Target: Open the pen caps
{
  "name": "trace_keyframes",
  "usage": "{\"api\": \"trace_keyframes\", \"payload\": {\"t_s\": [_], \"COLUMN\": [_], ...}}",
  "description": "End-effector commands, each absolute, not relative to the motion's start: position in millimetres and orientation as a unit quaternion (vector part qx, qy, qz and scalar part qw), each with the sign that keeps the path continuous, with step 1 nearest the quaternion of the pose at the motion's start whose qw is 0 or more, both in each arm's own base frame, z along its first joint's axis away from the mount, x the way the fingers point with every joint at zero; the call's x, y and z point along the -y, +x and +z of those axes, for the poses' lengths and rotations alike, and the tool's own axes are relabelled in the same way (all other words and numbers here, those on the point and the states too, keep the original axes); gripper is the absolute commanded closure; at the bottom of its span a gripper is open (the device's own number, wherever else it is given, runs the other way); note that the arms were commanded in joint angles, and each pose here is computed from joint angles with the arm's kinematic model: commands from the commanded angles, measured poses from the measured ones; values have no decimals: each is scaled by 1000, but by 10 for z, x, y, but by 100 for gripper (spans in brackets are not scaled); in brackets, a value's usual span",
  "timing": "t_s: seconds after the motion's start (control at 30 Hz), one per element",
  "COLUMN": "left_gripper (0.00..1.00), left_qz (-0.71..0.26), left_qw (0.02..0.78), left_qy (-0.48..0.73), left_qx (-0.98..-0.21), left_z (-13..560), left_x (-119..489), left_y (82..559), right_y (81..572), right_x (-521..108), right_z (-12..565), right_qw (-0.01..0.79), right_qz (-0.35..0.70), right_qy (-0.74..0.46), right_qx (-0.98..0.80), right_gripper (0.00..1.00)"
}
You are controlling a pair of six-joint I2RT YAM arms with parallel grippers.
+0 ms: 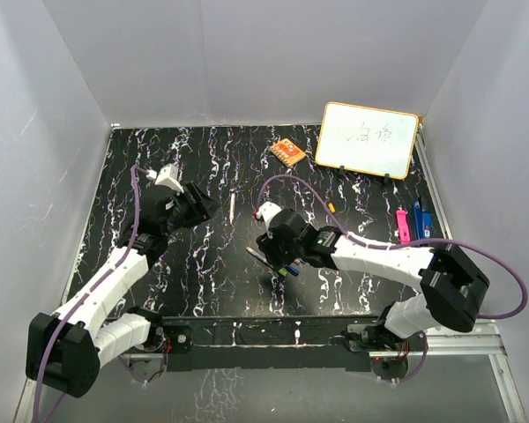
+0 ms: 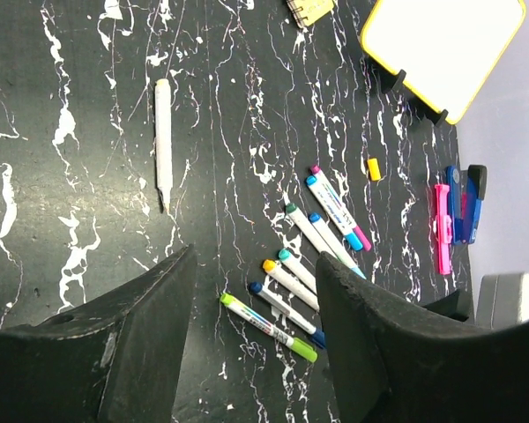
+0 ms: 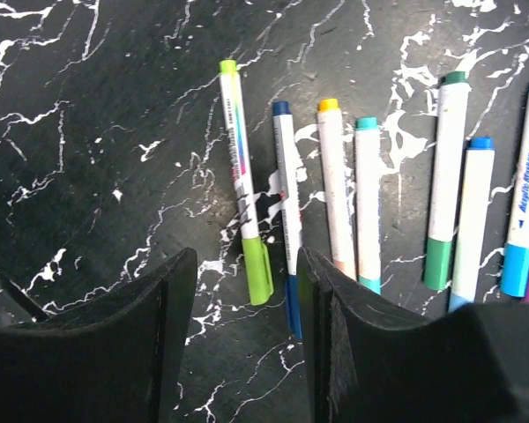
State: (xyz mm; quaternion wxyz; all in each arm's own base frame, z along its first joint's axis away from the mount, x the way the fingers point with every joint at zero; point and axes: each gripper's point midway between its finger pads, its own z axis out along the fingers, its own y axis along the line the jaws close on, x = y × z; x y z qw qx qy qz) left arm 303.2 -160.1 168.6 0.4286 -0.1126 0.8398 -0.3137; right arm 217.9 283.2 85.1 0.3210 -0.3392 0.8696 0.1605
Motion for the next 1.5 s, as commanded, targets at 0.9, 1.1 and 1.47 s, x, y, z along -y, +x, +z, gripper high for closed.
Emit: {"api": "trace_keyframes", "payload": {"t_s": [0.9,1.1,1.47], "left_gripper": [1,1,1], "left_qz": [-345,-341,-329], "left_qw": [446,449,458], "left_qy": [-126,-125,-135], "left_qx": [-816,-816,-814], "left_z": [1891,1900,1916], "left_x": [1618,1602,1536], "left_y": [2940,2945,2942], "right_y": [2162,2189,2174], "right_x": [-3146,-3174,-3207], "right_z": [510,438,302], "right_qw": [324,321,305], "right_qz": [156,151,149], "right_qy": [-378,-383,-392], "right_qx": [-853,-853,-855], "right_gripper": [66,67,75]}}
